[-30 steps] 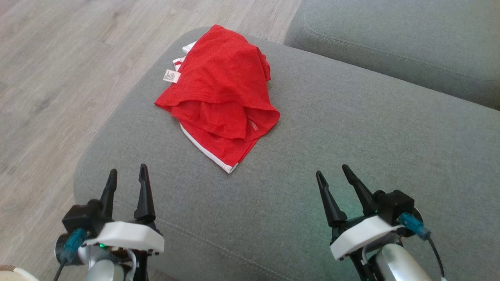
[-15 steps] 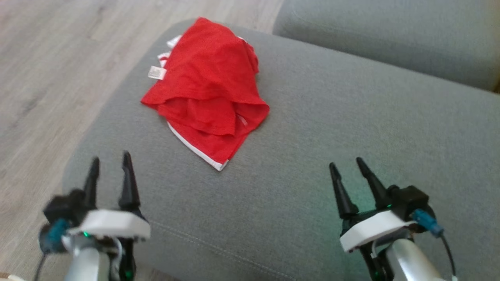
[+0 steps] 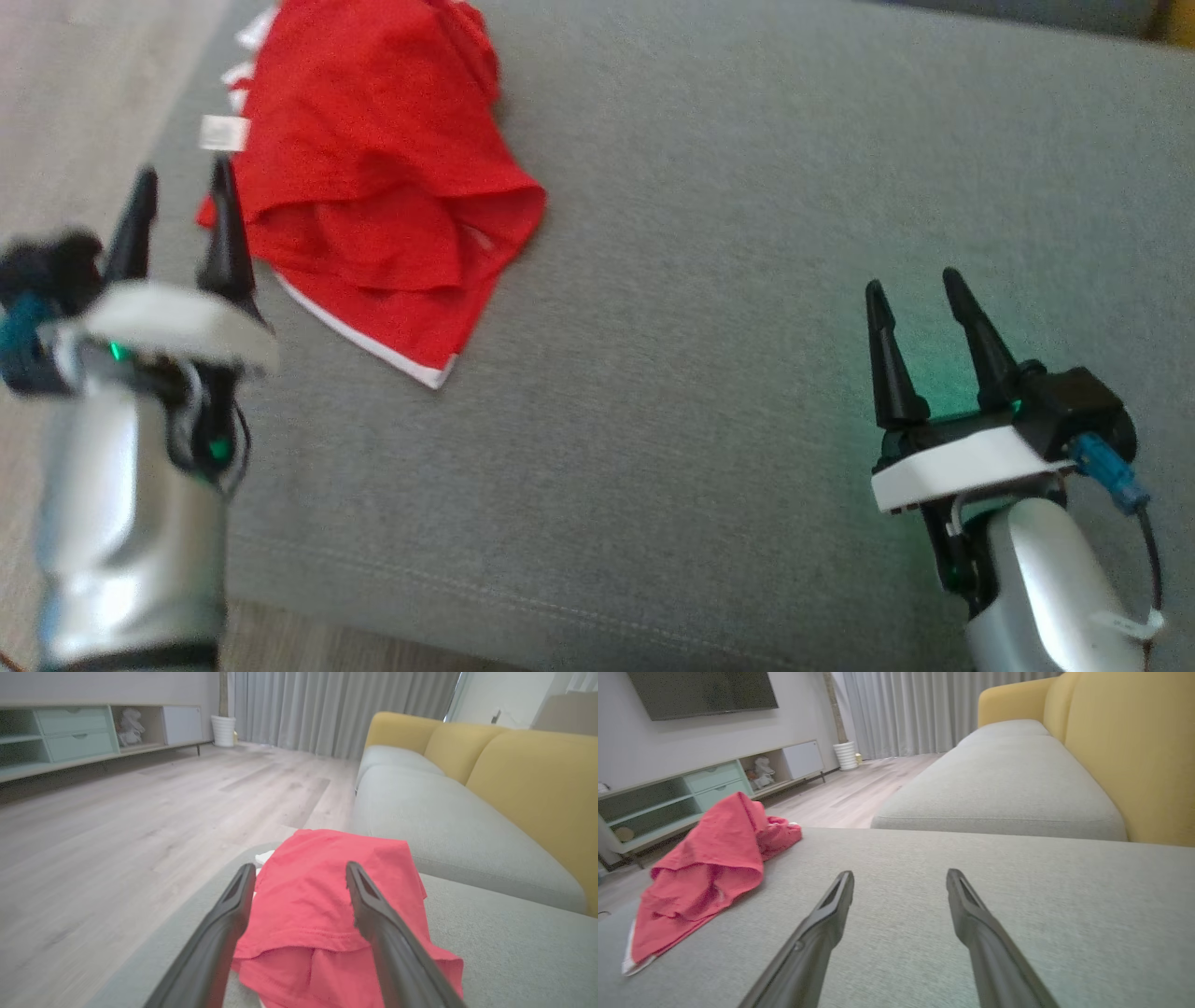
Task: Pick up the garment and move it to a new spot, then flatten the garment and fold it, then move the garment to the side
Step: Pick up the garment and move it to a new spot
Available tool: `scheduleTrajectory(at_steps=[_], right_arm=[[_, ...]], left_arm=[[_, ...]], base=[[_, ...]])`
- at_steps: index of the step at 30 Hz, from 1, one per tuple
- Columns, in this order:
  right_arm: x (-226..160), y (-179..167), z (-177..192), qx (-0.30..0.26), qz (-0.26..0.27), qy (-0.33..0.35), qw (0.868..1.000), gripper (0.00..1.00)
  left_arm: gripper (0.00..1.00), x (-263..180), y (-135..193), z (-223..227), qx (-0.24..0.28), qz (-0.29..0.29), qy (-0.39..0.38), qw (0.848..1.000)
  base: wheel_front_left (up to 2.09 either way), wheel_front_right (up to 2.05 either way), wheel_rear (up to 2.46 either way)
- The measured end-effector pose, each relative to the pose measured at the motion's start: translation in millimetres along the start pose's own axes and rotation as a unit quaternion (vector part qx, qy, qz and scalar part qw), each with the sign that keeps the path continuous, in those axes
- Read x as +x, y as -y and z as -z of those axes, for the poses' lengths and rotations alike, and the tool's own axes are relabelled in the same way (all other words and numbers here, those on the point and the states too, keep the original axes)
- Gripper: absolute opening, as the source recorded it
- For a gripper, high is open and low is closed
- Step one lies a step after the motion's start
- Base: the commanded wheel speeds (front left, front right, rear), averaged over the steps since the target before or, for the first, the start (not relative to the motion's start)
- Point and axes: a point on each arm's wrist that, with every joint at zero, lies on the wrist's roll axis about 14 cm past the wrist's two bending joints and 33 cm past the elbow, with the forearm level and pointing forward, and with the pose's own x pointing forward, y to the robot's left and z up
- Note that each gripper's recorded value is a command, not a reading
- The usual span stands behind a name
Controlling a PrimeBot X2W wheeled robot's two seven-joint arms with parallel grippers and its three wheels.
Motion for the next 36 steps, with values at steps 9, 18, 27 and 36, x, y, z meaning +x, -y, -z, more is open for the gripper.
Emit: scheduleTrajectory(at_steps=[9, 18, 27, 36], right_arm=[[0, 35, 8, -0.002, 0.04, -0.006, 0.999, 1.0], [-9, 69, 24, 0.0, 0.082, -0.02, 0.996, 1.0], [-14, 81, 26, -0.002, 0.099, -0.024, 0.995, 1.0], [-12, 69, 11, -0.005, 0.084, -0.004, 0.996, 1.0]], left_arm=[[1.0, 75, 30, 35, 0.022, 0.051, -0.115, 0.992], [1.0, 111, 48, 105, 0.066, 0.076, -0.257, 0.961], [0.0, 116, 61, 130, 0.068, 0.089, -0.283, 0.953], [0.0, 118, 58, 84, 0.051, 0.087, -0.191, 0.976]], base=[[0.0, 0.0, 0.0], [0.0, 0.0, 0.0], [0.0, 0.0, 0.0], [0.0, 0.0, 0.0]])
